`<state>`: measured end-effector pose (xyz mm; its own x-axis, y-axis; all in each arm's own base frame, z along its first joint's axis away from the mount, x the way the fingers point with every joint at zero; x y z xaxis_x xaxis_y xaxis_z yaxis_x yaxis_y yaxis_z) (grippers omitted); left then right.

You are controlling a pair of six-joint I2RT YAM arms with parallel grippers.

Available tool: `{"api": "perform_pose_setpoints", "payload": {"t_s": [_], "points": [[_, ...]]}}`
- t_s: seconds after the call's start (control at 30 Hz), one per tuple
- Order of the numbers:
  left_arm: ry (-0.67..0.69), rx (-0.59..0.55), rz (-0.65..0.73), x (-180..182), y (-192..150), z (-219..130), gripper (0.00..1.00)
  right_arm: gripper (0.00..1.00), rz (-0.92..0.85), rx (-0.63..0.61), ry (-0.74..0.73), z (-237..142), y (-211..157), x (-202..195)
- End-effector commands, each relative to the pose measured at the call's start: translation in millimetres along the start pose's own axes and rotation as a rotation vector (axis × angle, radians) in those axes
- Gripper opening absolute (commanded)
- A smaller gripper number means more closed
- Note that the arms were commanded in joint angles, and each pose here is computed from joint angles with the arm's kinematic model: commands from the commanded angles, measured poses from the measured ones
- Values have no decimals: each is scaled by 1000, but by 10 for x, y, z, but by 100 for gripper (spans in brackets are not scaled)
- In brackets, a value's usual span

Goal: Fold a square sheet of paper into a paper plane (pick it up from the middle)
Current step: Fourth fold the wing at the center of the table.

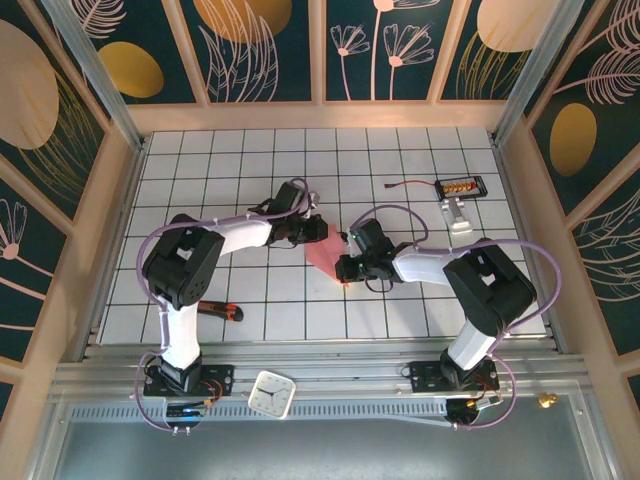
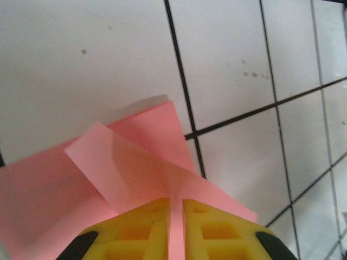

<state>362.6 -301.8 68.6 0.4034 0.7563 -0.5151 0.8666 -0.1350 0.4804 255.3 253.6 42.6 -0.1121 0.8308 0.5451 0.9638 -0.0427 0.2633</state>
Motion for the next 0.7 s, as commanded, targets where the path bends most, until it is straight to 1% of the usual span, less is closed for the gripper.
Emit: {"api": "perform_pose_setpoints", "payload": {"t_s": [0.0,0.17,0.3,0.4,0.47,0.57,0.67], "points": [[-97,10,-11,-189,-52,-30,11,7,-3,17,-43,44,-14,-109],[-133,46,-3,-260,-152,45,8,7,-2,15,-43,40,-2,-105],[-165,43,0,-310,-158,74,7,7,0,15,-47,43,-7,-121],[-177,64,-11,-298,-199,157,8,7,1,14,-47,41,0,-121],[-135,73,-13,-214,-222,222,6,7,0,16,-46,43,-4,-120],[-48,89,-12,-33,-258,303,0,7,0,23,-43,44,-22,-120],[9,108,-31,157,-336,365,0,7,5,36,-47,32,-56,-138]]}}
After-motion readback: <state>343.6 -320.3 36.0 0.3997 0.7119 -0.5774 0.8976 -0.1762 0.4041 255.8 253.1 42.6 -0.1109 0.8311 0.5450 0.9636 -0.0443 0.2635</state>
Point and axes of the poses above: each hand's point on the last joint's axis, 136 mm out from that joint toward the fingers, its own z axis out along the fingers, its own x axis along the line the jaws close on, y = z × x, the point moved 3 cm from there along -z, back along the fingers, and after that the axes turned 13 degrees about z, right-handed, at the moved point
